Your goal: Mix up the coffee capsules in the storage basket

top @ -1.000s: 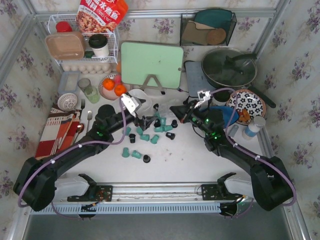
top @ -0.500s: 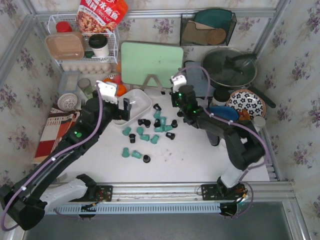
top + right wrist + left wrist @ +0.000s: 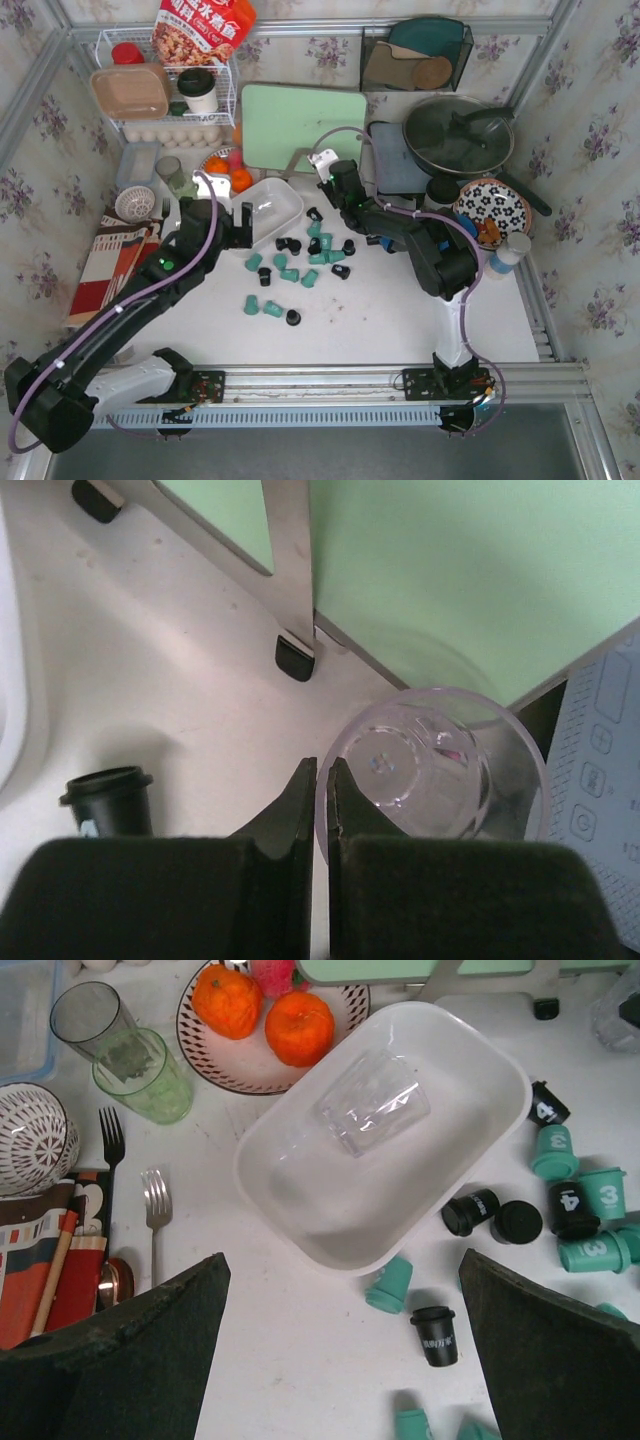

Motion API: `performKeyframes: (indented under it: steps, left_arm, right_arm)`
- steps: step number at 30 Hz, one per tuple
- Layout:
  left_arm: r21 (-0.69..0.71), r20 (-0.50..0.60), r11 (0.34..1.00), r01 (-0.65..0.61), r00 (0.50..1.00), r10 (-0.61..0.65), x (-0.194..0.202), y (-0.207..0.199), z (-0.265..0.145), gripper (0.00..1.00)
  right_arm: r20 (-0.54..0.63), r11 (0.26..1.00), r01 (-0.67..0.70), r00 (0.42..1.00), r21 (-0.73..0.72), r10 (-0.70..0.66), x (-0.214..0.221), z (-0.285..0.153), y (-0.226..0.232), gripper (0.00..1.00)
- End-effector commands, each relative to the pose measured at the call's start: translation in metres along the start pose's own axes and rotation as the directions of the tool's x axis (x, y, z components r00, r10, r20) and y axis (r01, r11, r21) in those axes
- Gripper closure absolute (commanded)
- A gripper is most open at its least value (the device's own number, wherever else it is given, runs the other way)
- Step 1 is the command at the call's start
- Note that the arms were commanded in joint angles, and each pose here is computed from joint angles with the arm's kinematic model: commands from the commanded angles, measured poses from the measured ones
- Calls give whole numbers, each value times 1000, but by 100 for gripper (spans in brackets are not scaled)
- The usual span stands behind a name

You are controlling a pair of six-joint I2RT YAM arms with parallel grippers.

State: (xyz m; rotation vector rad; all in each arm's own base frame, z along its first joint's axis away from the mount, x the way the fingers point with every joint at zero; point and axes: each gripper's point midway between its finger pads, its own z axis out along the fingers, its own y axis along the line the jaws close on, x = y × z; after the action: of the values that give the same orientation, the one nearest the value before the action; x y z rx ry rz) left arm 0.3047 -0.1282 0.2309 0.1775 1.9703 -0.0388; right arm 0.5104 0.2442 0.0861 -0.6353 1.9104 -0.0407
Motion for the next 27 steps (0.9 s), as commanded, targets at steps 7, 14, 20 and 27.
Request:
performKeyframes:
  steps: [7,14,20,27]
  left_arm:
    - [-82,-122,996,15,992,-25,15,0,34,1]
    - [-118,-198,993,-20,980,-3,18,-4,57,1]
    - [-138,-230,989,-52,973,19,17,-7,72,1]
    - [-164,-268,982,-92,962,45,16,-7,91,1]
  right_arm:
    - [0,1000,-18,1000,6,18,-4,14,-10,100]
    - [-56,994,-95,994,-49,92,2,10,-17,92]
    - [-88,993,-112,990,-23,110,3,8,-32,54]
    - [-59,995,-93,994,22,94,-14,-2,-47,34]
